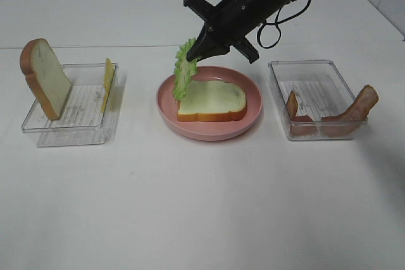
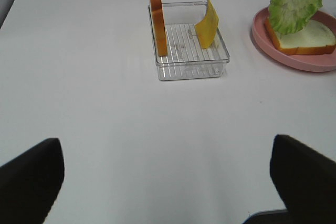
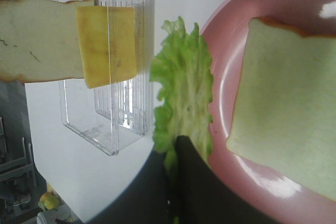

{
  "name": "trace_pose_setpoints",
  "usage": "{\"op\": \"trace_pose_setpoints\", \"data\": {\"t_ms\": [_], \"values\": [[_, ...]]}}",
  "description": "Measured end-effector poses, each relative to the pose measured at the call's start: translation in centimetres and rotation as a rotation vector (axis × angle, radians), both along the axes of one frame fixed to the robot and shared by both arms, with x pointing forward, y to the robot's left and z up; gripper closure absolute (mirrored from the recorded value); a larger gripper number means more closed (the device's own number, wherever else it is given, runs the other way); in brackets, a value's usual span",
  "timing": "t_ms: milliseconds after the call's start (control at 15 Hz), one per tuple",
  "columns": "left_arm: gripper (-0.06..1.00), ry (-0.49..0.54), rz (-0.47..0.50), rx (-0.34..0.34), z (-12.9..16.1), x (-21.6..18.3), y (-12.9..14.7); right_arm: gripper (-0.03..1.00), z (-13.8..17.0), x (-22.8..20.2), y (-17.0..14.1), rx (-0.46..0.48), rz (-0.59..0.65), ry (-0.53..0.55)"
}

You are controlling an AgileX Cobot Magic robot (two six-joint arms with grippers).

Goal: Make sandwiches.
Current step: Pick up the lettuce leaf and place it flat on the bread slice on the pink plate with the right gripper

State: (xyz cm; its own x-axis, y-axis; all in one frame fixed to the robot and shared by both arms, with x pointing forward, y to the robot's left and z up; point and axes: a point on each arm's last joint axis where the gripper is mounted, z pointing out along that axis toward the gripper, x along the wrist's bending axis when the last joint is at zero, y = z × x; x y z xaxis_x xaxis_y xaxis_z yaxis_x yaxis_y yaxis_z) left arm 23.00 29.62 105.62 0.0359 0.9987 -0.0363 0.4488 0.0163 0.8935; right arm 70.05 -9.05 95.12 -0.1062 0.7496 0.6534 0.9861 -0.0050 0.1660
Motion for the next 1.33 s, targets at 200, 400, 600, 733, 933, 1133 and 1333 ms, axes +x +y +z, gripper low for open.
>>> {"op": "trace_pose_setpoints", "data": {"t_ms": [200,400,600,733,933,1133,1333], "values": [[-0.04,0.0,0.0,0.0,0.0,0.0,0.0,0.94,-0.8,0.2,-0.2,-0.039,0.002,-0.016],[-0.04,0.0,0.0,0.0,0.0,0.0,0.0,0.94,-1.4,0.3,-0.9,-0.142,0.013,-0.037],[-0.04,0.0,0.0,0.0,0.0,0.0,0.0,0.94,-1.8,0.4,-1.5,-0.223,0.018,-0.046],[-0.04,0.0,0.0,0.0,0.0,0.0,0.0,0.94,-1.8,0.3,-1.6,-0.227,0.022,-0.041],[-0.04,0.0,0.0,0.0,0.0,0.0,0.0,0.71,-1.9,0.2,-1.7,-0.248,0.036,-0.036],[-0.04,0.0,0.0,0.0,0.0,0.0,0.0,0.23,-2.0,0.1,-1.9,-0.279,0.055,-0.032],[-0.04,0.0,0.0,0.0,0.0,0.0,0.0,0.1,0.6,-0.2,-2.9,-0.37,0.086,-0.107]]}}
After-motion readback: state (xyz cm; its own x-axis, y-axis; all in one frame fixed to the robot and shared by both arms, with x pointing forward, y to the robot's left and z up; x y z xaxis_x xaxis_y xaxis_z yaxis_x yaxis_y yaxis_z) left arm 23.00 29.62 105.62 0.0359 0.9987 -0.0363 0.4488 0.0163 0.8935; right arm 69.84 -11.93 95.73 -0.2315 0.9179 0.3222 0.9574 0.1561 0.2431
